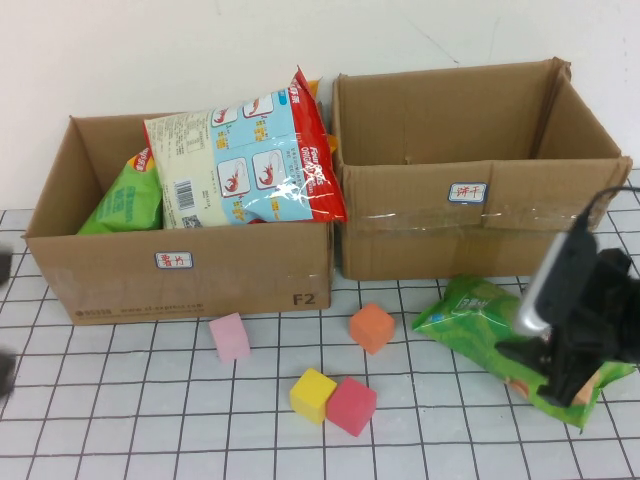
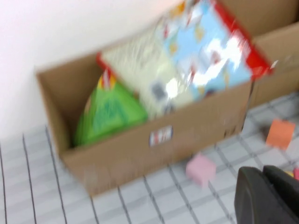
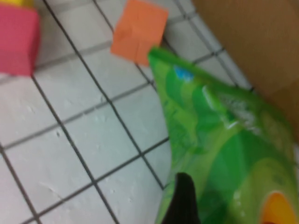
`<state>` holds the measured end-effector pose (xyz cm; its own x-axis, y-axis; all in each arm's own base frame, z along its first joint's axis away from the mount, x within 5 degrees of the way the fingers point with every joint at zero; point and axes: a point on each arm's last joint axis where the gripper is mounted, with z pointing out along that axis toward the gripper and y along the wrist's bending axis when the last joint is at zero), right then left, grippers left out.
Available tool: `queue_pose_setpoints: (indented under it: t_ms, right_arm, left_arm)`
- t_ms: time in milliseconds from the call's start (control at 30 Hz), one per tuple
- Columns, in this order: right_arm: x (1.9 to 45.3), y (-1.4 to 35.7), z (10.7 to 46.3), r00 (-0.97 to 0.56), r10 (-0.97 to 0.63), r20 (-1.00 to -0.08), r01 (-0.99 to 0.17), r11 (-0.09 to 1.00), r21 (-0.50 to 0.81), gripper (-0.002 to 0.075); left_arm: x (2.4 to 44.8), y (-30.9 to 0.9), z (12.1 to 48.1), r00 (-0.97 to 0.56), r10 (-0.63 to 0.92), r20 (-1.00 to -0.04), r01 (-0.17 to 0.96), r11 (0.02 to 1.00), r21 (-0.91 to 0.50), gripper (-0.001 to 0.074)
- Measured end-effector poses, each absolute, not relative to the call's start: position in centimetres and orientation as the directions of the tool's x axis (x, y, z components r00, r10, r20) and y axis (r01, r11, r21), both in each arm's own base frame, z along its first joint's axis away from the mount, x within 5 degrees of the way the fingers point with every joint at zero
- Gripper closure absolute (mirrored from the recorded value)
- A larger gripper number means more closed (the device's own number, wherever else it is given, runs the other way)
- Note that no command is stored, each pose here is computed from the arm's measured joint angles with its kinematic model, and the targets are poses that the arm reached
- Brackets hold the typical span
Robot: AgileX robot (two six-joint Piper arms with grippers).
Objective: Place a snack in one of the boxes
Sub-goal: Pick up the potato chip
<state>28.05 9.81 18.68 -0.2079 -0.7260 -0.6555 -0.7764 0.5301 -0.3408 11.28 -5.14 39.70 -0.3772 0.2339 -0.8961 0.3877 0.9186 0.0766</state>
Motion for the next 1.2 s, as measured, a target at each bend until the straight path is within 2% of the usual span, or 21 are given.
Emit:
queue_pose_setpoints:
  t_ms: [200,333,433,533,700,833,967,1100,1200]
  right_arm:
    - [29.4,10.1,15.0,-0.296,-0.752,-0.588,-0.79,0.539,-0.292,0.0188]
    - [29.8,10.0,14.7,-0.335,-0.732,-0.593,-0.77,0.576,-0.276,0.0204]
    - [29.9,10.1,14.7,-0.348,-0.72,-0.601,-0.761,0.591,-0.267,0.0311]
    - [30.0,10.1,15.4,-0.338,-0.709,-0.619,-0.756,0.597,-0.271,0.0477]
    - [29.7,10.4,16.2,-0.313,-0.696,-0.646,-0.765,0.588,-0.264,0.0497]
    - [29.0,11.0,17.5,-0.272,-0.654,-0.706,-0.793,0.568,-0.221,0.0528]
    - [27.7,11.9,20.3,-0.167,-0.592,-0.788,-0.837,0.508,-0.204,0.053]
    - [26.0,12.5,23.8,-0.038,-0.516,-0.856,-0.87,0.439,-0.226,0.0531]
    - [24.7,12.8,26.4,0.091,-0.449,-0.889,-0.872,0.396,-0.289,0.0531]
  left_arm:
    - [9.1,-3.7,35.8,-0.428,0.183,-0.885,0.354,0.935,0.022,0.0736]
    - [8.2,-3.1,34.7,-0.433,0.174,-0.884,0.348,0.937,0.015,0.0736]
    - [7.8,-2.8,34.7,-0.428,0.174,-0.887,0.342,0.939,0.019,0.0736]
    - [7.8,-2.7,34.7,-0.422,0.179,-0.889,0.339,0.94,0.028,0.0736]
    - [7.8,-2.6,34.7,-0.416,0.183,-0.891,0.334,0.942,0.038,0.0736]
    - [7.8,-2.6,34.7,-0.417,0.187,-0.89,0.332,0.942,0.042,0.0736]
    - [7.8,-2.5,34.7,-0.416,0.191,-0.889,0.329,0.943,0.049,0.0736]
    - [7.8,-2.5,34.6,-0.424,0.196,-0.884,0.326,0.944,0.054,0.0736]
    - [7.7,-2.4,34.5,-0.437,0.203,-0.876,0.32,0.945,0.06,0.0736]
